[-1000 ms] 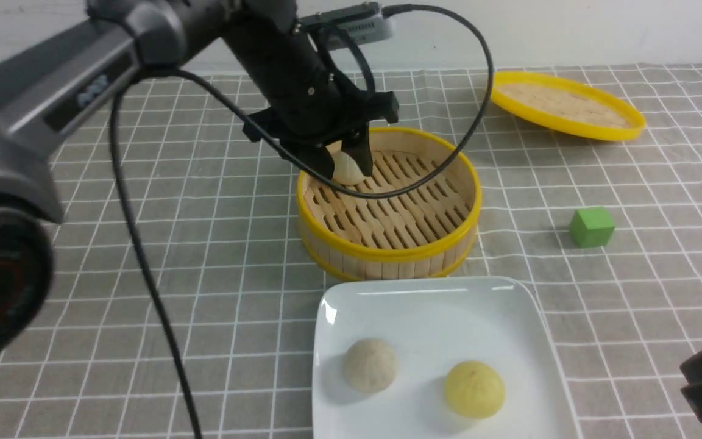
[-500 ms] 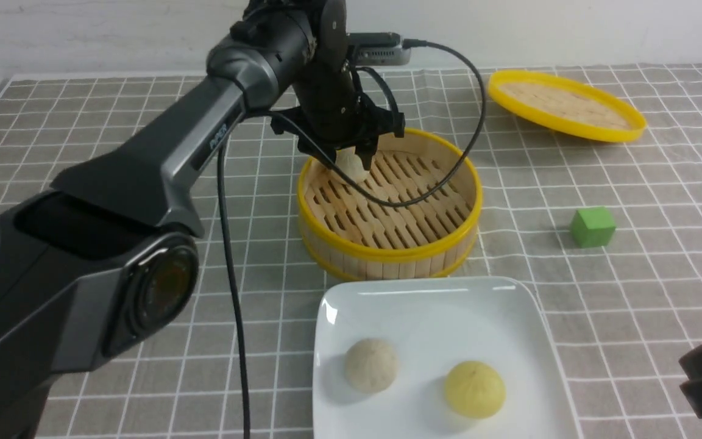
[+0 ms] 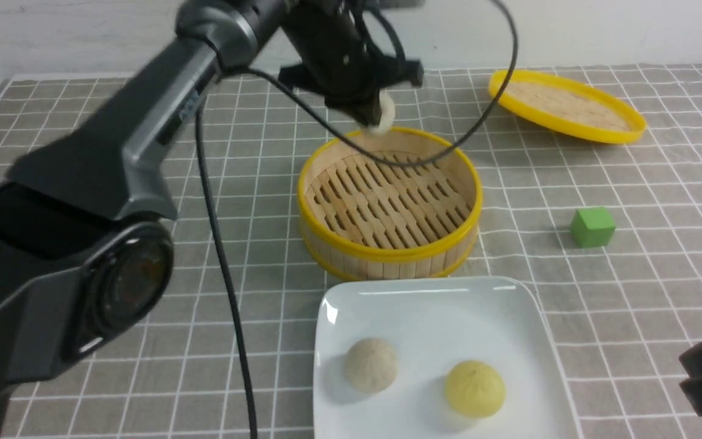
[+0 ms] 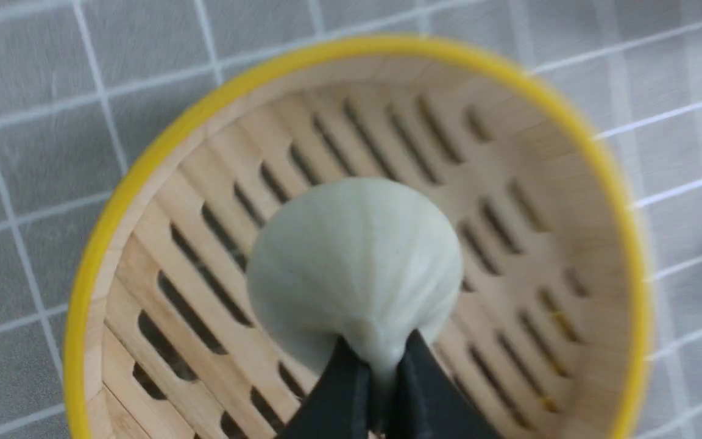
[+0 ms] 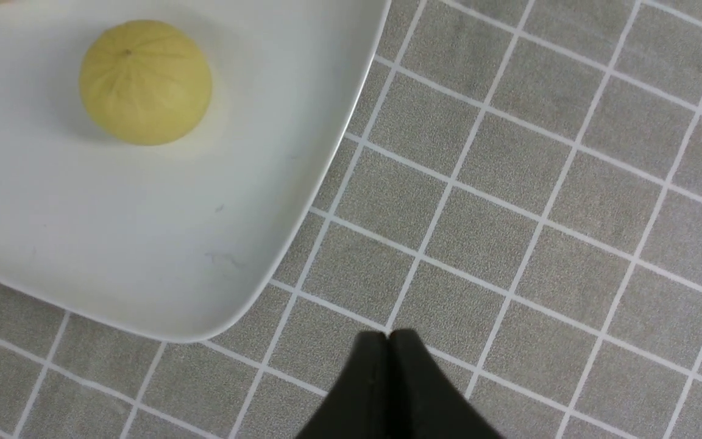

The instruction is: Put the steamed buns into the plate on the grey tablecloth.

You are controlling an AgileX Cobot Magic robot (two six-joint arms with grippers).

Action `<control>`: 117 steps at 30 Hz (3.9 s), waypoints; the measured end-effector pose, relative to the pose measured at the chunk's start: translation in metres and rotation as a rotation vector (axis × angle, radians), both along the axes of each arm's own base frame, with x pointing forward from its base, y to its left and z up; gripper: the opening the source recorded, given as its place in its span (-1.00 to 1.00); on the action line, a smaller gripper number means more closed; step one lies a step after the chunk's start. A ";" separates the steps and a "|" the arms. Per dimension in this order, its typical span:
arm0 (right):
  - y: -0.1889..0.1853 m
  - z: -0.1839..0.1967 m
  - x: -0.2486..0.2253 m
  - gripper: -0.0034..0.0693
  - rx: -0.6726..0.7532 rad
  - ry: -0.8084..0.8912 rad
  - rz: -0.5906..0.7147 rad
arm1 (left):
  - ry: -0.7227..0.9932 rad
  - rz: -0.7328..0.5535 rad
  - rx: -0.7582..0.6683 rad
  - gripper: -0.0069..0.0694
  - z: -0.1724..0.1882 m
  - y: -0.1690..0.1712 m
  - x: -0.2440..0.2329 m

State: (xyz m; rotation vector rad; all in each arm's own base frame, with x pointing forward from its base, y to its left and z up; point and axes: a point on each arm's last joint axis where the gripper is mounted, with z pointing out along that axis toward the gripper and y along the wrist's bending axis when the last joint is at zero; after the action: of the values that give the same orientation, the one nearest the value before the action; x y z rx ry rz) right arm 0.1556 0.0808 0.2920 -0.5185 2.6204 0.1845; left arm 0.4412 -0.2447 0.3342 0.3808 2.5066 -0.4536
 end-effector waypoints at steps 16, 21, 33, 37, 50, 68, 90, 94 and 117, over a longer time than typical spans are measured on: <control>-0.002 0.000 0.000 -0.87 -0.019 0.000 0.002 | 0.271 -0.312 0.292 -0.75 -0.057 -0.037 -0.177; -0.007 0.006 -0.011 -0.87 -0.020 0.003 0.001 | 0.252 -0.282 0.301 -0.74 -0.094 -0.047 -0.167; -0.062 0.047 -0.118 -0.84 0.166 -0.217 -0.085 | 0.253 -0.248 0.300 -0.27 -0.122 -0.056 -0.156; -0.081 0.051 -0.153 -0.84 0.258 -0.368 -0.088 | 0.254 -0.229 0.289 0.09 -0.122 -0.056 -0.156; -0.102 0.038 -0.193 -0.89 0.434 -0.687 -0.082 | 0.059 -0.194 0.310 0.30 -0.020 -0.040 -0.154; -0.072 -0.012 -0.136 -0.93 0.530 -0.857 -0.065 | -0.024 -0.173 0.326 -0.81 0.013 -0.025 -0.160; -0.064 -0.071 -0.116 -0.89 0.444 -0.766 -0.120 | -0.014 -0.163 0.380 -0.79 0.012 -0.020 -0.160; -0.067 -0.098 -0.110 -0.88 0.360 -0.724 -0.201 | -0.014 -0.162 0.381 -0.78 0.013 -0.019 -0.161; -0.081 -0.120 -0.104 -0.81 0.206 -0.750 -0.446 | -0.267 -0.111 0.327 -0.77 0.104 0.093 -0.255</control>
State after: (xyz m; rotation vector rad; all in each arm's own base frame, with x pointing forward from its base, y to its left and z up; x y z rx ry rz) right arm 0.0512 -0.0002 0.1722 0.0789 1.8862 0.0867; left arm 0.1858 -0.1515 0.4386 0.6632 2.3024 -0.0261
